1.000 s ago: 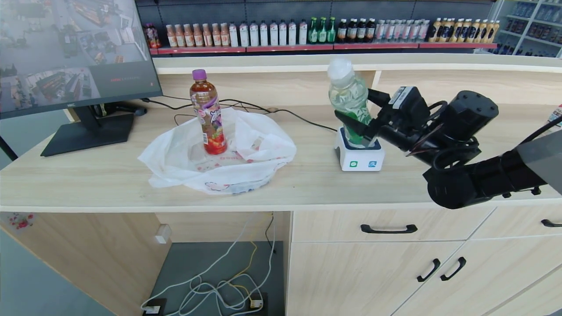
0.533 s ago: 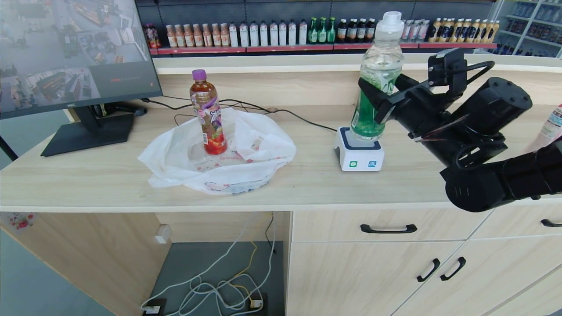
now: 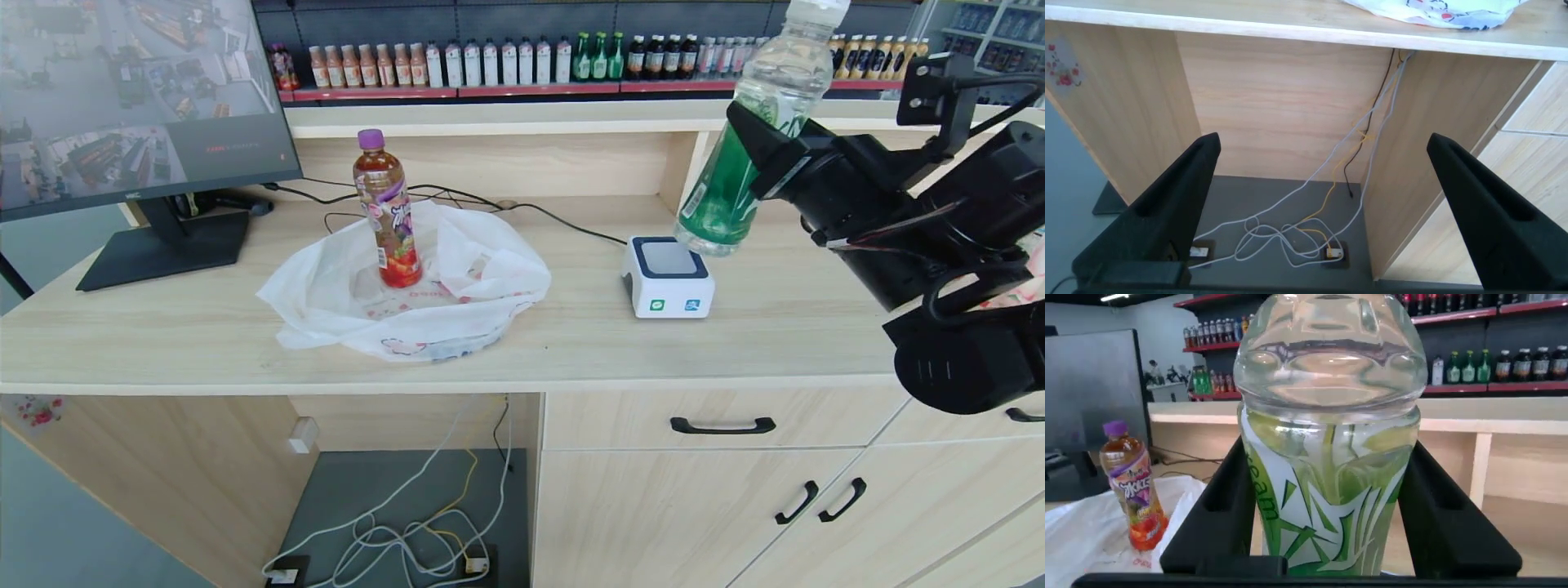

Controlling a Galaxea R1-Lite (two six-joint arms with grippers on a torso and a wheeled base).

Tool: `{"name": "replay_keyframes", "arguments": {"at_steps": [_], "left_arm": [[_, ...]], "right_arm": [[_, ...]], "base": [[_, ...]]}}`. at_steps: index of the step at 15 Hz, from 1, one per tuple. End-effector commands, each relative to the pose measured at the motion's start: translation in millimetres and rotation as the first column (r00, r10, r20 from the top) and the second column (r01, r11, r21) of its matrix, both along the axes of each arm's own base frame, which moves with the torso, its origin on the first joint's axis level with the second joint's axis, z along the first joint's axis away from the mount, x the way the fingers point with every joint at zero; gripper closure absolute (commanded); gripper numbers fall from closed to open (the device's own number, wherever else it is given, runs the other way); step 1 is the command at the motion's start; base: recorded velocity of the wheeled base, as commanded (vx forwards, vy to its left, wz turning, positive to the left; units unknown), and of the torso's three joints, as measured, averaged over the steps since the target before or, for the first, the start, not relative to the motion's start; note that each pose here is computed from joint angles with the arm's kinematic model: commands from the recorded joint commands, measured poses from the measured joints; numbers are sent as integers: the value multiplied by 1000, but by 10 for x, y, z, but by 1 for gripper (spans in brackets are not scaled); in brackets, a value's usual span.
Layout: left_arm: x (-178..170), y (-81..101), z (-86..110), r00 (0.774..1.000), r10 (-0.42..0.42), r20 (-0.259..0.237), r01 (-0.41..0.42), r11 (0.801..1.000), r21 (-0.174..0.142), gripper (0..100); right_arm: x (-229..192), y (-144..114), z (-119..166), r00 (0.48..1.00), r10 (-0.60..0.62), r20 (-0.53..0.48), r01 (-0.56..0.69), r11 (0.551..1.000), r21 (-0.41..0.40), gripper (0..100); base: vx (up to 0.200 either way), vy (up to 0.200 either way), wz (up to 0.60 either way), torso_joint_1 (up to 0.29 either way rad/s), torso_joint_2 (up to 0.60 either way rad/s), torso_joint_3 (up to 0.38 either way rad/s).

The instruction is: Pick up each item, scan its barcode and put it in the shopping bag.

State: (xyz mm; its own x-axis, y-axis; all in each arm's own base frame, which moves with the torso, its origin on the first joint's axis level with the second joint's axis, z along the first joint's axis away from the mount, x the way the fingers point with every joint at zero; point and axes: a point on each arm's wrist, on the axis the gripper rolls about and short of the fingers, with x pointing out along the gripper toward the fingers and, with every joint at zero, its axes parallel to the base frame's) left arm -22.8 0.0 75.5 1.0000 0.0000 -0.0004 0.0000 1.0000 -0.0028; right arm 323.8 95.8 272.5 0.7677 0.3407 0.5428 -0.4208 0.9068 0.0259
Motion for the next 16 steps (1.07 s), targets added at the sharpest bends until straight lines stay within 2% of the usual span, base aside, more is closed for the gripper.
{"name": "replay_keyframes", "arguments": {"at_steps": [1, 4, 10, 16], "left_arm": [[0, 0, 0, 1000, 0, 0, 0, 1000, 0, 0], [0, 0, 0, 1000, 0, 0, 0, 1000, 0, 0], [0, 0, 0, 1000, 0, 0, 0, 1000, 1, 0], [0, 0, 0, 1000, 0, 0, 0, 1000, 0, 0]], "right_arm": [[-61, -46, 24, 1000, -1, 14, 1, 1000, 14, 100], [-136, -83, -134, 1000, 8, 7, -8, 999, 33, 100], [-289, -116, -367, 998, 28, -52, -27, 999, 18, 100], [-250, -205, -359, 999, 32, -32, -33, 999, -19, 100]], "base": [[0, 0, 0, 0, 0, 0], [0, 0, 0, 0, 0, 0], [0, 0, 0, 0, 0, 0], [0, 0, 0, 0, 0, 0]]}}
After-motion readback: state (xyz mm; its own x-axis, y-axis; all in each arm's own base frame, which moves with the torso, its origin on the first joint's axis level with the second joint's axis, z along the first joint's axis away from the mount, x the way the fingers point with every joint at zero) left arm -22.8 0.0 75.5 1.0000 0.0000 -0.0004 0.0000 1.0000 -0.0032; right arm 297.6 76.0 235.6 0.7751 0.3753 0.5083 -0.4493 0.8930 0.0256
